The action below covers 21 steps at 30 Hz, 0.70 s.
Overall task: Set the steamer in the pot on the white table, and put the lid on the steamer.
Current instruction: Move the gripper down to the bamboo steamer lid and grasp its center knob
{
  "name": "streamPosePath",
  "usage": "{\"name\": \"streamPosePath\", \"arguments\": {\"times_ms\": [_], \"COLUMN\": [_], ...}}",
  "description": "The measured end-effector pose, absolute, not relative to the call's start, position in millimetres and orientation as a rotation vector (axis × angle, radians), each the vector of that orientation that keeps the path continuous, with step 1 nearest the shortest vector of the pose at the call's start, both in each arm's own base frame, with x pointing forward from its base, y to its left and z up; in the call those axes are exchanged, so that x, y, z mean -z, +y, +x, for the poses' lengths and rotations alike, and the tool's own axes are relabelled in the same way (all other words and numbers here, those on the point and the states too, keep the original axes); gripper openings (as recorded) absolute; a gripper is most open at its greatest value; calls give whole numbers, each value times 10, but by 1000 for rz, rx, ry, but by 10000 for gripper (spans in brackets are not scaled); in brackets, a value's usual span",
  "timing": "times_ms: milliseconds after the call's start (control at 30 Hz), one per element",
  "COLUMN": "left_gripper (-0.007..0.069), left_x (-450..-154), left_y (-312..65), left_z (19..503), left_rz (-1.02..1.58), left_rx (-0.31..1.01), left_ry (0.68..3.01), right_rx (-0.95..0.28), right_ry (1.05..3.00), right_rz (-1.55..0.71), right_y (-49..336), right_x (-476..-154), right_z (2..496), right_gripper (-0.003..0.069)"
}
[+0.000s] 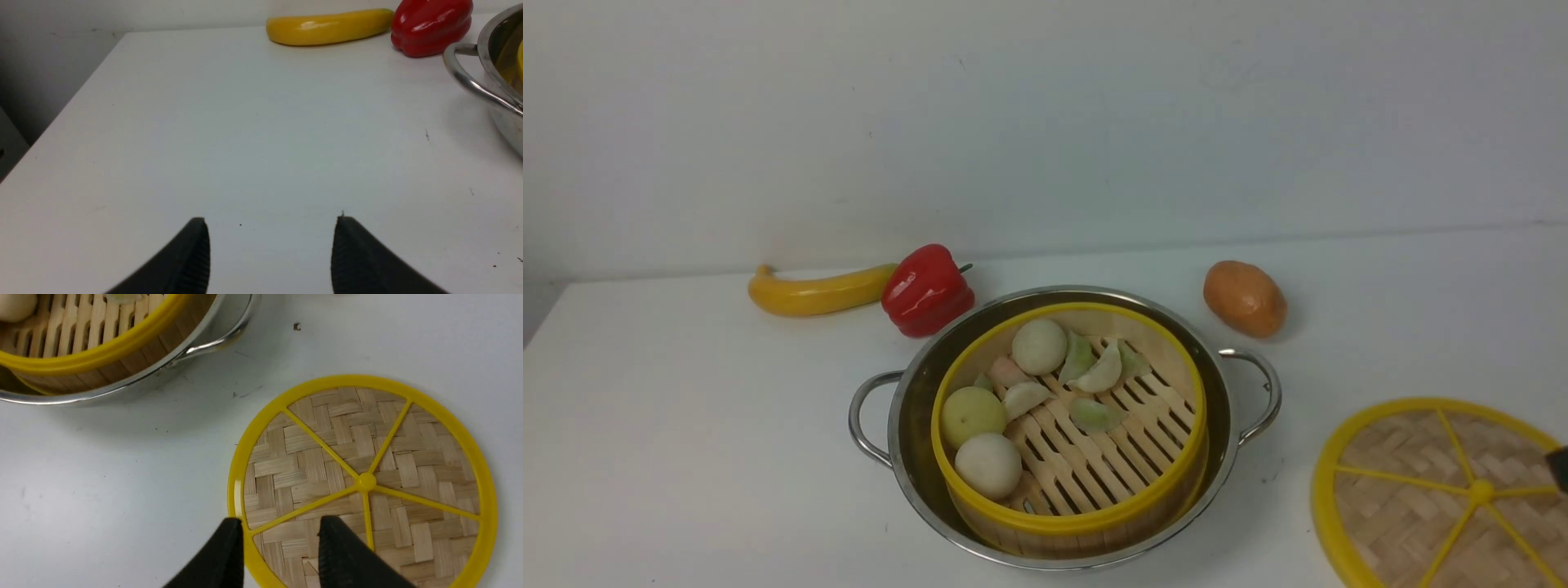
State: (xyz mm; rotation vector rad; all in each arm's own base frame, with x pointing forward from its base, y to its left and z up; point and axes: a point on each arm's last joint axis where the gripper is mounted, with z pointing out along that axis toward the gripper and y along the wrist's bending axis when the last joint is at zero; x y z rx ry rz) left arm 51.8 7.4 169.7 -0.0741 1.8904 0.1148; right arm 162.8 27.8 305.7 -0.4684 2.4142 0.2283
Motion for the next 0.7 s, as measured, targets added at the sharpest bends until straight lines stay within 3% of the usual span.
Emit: {"name": "streamPosePath", "arguments": {"times_ms": [233,700], "left_gripper": [379,379], "left_x": [-1697,-1697], "left_y": [74,74], "left_z": [518,518], "left_rz": [-74,-74], "left_rx": [-115,-115], "left_ry": [1890,1890], "right_rx": [-266,-228], "right_ry": [2597,2843], "right_rz": [-421,-454], "right_y": [276,231], "right_x": [-2804,-2126], "right_z": [2127,2776], "right_gripper": [321,328]}}
